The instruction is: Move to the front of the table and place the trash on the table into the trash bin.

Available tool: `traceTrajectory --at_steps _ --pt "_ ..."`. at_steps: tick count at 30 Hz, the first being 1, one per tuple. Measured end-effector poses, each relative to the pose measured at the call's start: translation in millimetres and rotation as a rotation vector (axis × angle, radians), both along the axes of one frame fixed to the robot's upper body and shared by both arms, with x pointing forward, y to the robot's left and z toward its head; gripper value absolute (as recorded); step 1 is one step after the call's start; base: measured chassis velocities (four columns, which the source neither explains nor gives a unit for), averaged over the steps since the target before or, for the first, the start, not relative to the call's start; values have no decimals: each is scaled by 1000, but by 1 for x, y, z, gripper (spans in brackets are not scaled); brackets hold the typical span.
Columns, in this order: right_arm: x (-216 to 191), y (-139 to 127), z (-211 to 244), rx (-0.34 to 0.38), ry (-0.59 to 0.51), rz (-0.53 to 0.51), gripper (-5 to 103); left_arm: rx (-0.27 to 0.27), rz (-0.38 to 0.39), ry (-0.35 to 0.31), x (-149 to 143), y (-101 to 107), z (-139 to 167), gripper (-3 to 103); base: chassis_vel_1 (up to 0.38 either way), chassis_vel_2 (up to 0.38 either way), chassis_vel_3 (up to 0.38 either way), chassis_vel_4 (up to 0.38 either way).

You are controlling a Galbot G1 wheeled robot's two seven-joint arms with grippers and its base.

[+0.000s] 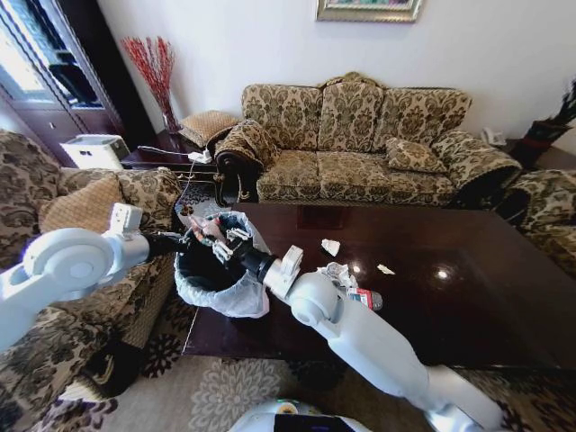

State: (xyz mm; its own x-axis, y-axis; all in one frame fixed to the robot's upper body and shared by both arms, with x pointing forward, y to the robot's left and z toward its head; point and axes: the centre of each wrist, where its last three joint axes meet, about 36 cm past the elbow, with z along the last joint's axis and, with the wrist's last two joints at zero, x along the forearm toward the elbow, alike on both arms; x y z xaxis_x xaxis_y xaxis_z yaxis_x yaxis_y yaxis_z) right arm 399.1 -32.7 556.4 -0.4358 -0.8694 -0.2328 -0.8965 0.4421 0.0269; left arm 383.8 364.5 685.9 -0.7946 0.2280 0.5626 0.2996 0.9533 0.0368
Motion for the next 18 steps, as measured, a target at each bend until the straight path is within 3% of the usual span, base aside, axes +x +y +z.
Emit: traceTrajectory --at_steps 7,10,13,18 --pt "-4 -14 1 11 -1 -6 68 -9 -14 -11 -5 -5 1 0 0 0 0 0" --pt "-6 -15 -3 12 6 2 73 -9 -26 -14 -7 -8 2 0 0 0 0 0" --pt "-8 -17 -6 18 9 10 89 -8 -31 -15 -9 -10 2 0 0 0 0 0" --pt "-9 -21 -7 28 17 39 99 -6 -41 -17 -12 -14 2 0 0 0 0 0"
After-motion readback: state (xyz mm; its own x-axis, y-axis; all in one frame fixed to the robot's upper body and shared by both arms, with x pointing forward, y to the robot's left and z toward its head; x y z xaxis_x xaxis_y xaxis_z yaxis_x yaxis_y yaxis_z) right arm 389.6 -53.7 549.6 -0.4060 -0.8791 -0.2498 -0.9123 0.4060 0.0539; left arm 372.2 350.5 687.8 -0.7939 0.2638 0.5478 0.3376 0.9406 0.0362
